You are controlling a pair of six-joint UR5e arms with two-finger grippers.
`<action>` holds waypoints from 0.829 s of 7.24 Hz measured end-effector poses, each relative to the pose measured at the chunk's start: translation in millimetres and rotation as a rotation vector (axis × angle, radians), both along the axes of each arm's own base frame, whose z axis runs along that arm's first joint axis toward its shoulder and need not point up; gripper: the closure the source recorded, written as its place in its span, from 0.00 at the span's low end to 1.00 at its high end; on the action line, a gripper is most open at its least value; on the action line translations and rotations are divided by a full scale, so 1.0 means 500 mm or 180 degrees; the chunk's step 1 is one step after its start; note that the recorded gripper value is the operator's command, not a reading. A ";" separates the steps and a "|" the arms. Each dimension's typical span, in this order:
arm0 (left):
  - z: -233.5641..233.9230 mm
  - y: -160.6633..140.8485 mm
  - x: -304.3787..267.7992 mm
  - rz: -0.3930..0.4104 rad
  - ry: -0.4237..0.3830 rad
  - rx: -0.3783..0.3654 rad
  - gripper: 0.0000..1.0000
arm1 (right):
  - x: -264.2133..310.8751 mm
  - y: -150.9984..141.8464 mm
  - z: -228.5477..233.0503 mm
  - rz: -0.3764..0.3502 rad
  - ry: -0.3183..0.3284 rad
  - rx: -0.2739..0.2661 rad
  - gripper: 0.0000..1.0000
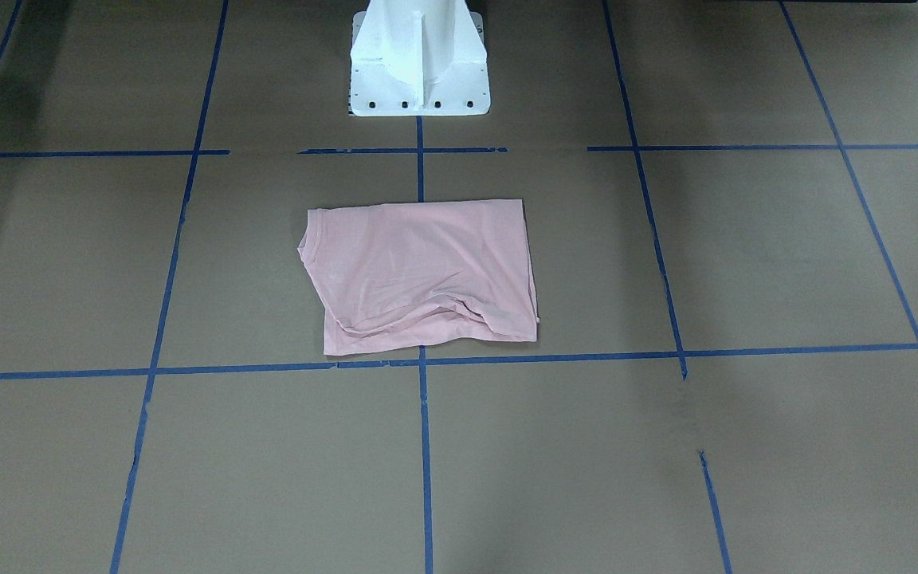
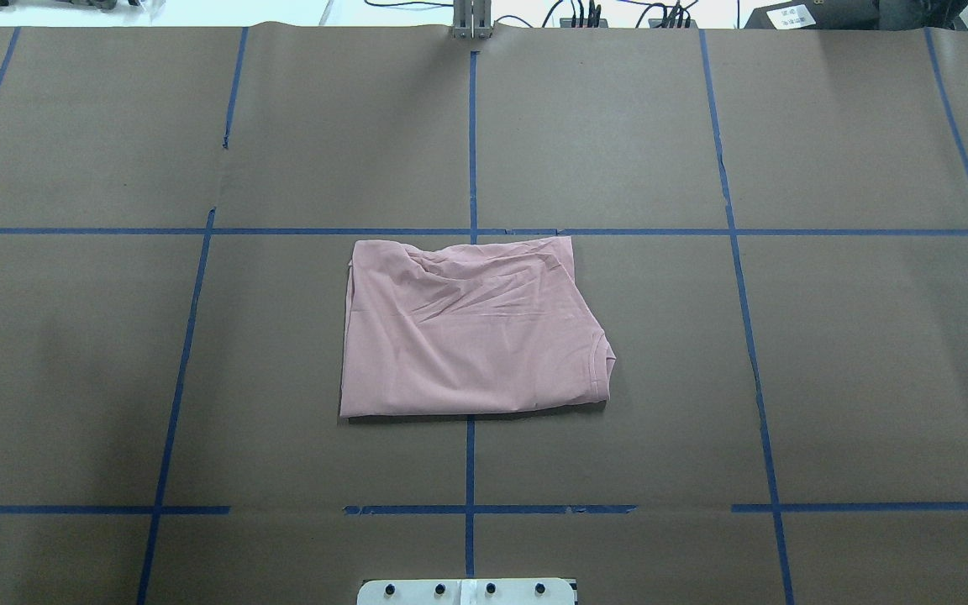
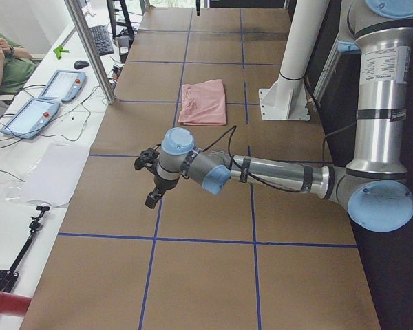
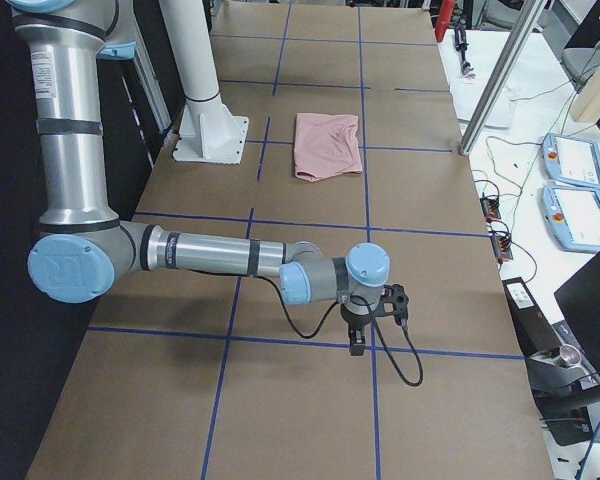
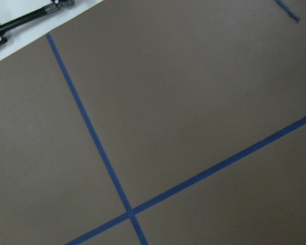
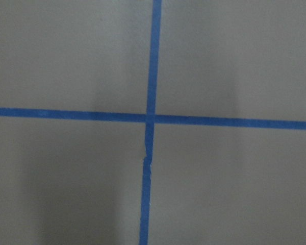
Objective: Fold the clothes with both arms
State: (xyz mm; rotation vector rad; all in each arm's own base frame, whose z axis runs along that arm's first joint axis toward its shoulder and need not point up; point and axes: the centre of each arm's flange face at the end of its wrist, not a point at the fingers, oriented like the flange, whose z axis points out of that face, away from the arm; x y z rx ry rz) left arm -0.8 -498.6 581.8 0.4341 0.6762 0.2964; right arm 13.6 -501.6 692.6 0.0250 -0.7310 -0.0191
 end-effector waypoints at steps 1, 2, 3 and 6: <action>0.030 0.019 -0.016 0.0011 0.0048 -0.0257 0.00 | 0.010 0.034 0.014 0.0018 -0.0035 -0.0051 0.00; 0.050 0.031 -0.023 0.0082 0.0063 -0.0470 0.00 | 0.024 0.071 0.007 0.0052 -0.0091 -0.0052 0.00; 0.065 0.040 -0.030 0.0170 0.0048 -0.0597 0.00 | 0.033 0.109 -0.007 0.0072 -0.0111 -0.0044 0.00; 0.078 0.053 -0.065 0.0155 0.0039 -0.0807 0.00 | 0.019 0.163 -0.105 -0.0003 -0.0014 -0.0134 0.00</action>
